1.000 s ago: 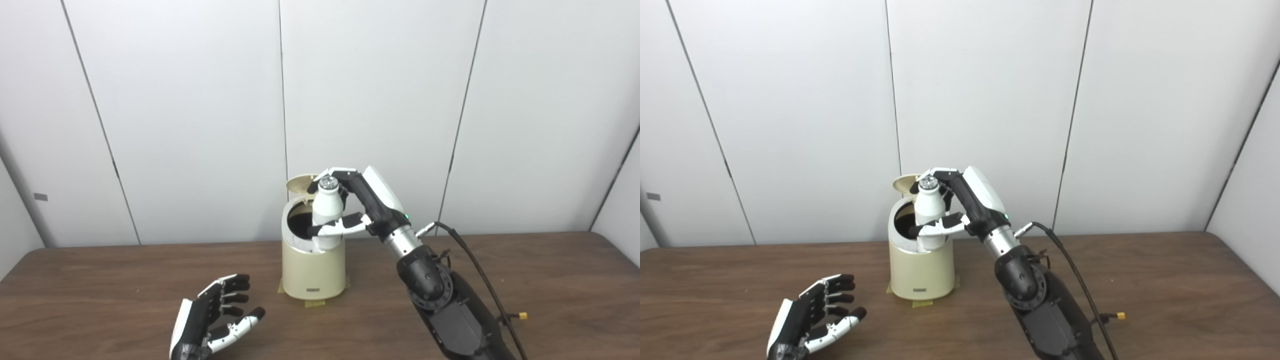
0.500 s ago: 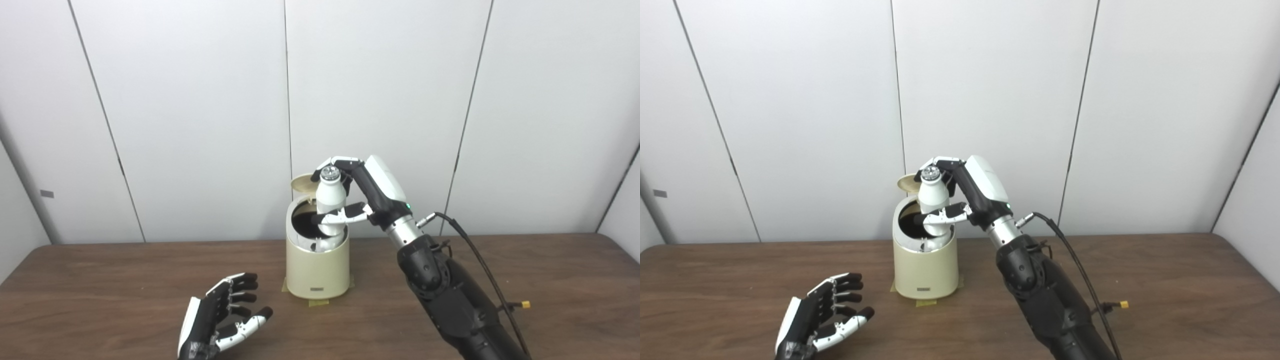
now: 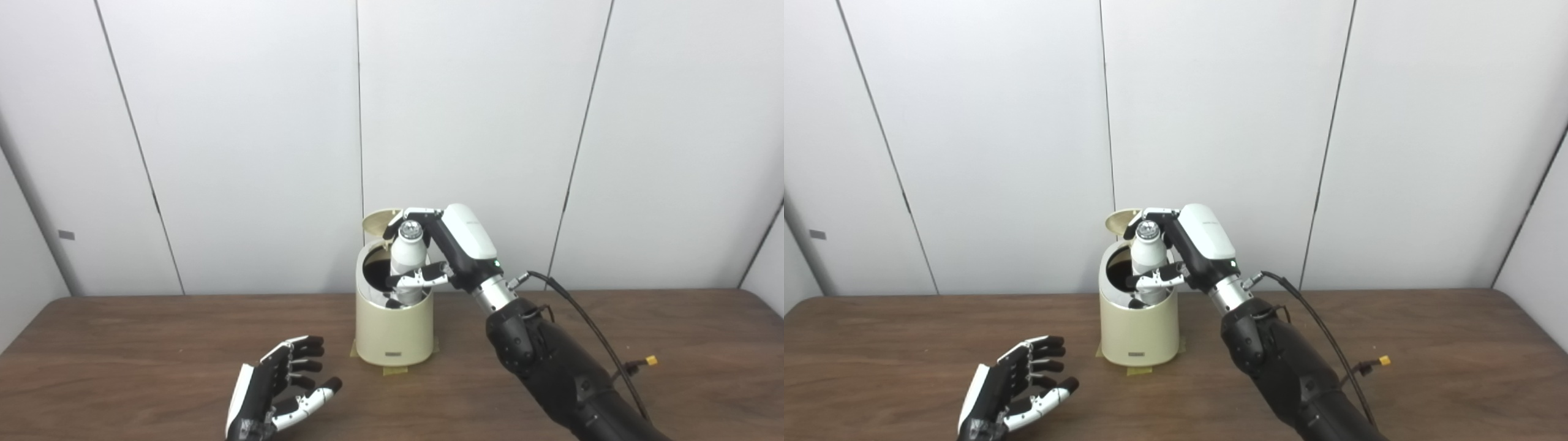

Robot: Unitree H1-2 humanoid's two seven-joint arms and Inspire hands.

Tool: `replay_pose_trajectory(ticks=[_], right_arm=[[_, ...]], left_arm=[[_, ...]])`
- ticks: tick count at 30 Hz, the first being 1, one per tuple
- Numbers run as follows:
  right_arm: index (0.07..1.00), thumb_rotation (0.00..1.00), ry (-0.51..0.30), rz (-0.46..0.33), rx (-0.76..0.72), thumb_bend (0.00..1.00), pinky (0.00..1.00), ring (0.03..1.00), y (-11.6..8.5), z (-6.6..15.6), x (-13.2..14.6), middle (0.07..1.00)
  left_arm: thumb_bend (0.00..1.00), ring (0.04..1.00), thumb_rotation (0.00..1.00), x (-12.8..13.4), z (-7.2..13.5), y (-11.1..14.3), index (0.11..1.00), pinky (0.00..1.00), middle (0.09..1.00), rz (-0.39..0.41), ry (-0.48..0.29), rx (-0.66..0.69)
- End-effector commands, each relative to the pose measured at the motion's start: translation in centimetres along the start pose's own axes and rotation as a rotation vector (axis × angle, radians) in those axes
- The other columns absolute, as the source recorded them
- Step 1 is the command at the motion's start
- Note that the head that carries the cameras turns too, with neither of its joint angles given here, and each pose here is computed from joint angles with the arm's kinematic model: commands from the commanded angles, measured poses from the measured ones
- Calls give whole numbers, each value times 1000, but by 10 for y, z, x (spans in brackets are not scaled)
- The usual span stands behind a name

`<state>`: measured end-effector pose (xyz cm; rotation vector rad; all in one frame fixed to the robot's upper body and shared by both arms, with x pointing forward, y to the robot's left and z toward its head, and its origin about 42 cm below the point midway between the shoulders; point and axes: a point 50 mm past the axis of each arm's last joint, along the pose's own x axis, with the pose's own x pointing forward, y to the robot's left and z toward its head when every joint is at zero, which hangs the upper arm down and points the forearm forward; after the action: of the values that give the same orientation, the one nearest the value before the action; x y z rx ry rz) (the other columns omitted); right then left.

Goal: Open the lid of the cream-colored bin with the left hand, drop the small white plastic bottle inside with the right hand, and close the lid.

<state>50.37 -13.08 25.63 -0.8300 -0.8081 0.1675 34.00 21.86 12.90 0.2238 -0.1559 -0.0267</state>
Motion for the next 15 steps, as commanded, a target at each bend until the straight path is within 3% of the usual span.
replay_pose_trajectory(ticks=[1, 9, 15], right_arm=[[516, 0, -90, -62, -10, 516, 328, 400, -19, 13, 29, 502], [506, 0, -107, -37, -40, 518, 343, 407, -12, 12, 23, 499], [538, 0, -77, 101, -115, 514, 329, 403, -18, 13, 16, 490]], left_arm=[[670, 660, 90, 11, 22, 0, 732, 561, 715, 14, -103, 3], [673, 658, 86, 11, 24, 0, 729, 552, 715, 19, -107, 8], [670, 658, 86, 12, 23, 0, 728, 546, 712, 16, -103, 15]])
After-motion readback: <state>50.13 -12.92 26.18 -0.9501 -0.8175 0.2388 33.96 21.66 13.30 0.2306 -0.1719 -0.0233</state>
